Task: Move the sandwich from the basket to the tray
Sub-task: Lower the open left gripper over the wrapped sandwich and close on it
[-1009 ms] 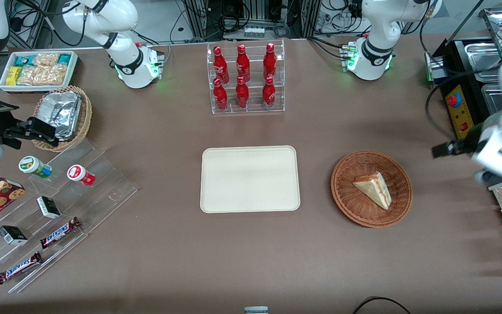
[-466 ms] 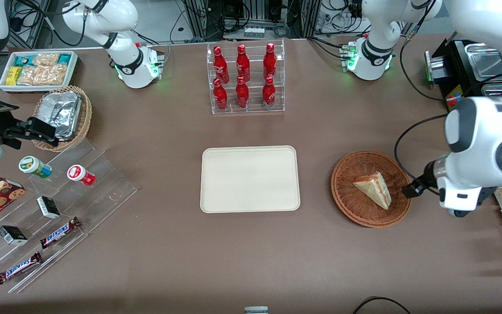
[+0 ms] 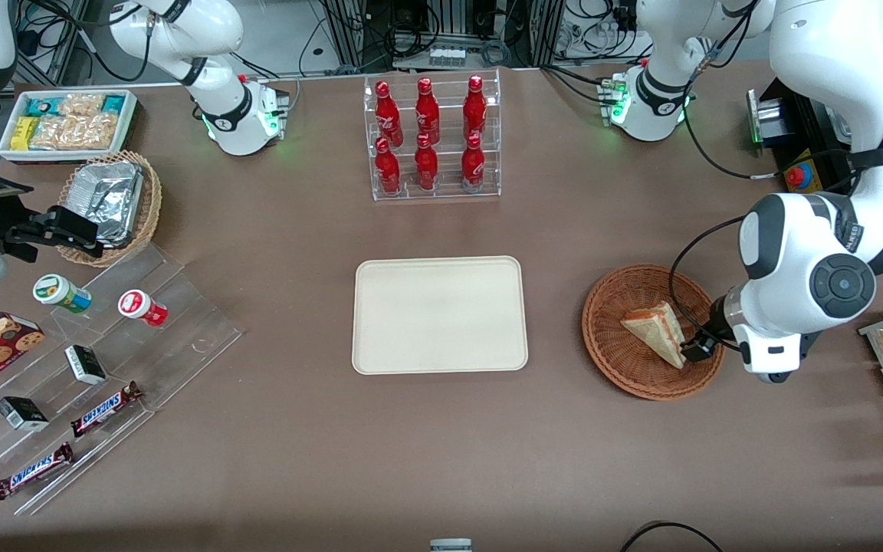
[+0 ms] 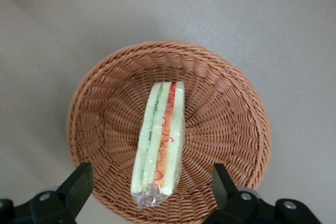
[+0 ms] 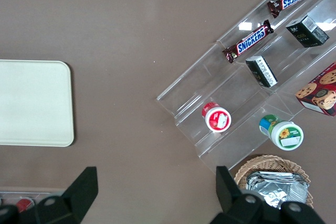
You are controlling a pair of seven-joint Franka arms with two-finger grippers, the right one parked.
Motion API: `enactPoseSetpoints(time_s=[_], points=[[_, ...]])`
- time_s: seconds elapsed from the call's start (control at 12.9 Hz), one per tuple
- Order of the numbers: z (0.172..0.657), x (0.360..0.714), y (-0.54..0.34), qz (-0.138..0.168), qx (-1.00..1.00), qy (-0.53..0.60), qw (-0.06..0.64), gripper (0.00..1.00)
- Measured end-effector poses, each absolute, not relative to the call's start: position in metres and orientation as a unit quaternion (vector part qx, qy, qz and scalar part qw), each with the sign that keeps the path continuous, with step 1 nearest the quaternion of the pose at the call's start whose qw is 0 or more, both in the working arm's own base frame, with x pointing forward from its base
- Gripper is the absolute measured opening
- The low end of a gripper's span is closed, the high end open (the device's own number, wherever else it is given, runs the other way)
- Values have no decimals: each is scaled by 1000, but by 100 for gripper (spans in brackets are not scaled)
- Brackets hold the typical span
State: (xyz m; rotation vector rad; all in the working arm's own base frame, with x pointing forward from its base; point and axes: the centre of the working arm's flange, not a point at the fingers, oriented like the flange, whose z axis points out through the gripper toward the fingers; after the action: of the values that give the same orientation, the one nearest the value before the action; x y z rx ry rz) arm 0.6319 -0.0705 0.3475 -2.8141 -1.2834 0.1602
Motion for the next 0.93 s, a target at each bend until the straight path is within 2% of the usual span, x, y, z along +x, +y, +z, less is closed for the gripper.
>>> enactPoseSetpoints(time_s=[0.39,0.93], points=[[316,613,-100,38,-902,-430,13,100],[280,591,-104,46,-903,-426,21,100]])
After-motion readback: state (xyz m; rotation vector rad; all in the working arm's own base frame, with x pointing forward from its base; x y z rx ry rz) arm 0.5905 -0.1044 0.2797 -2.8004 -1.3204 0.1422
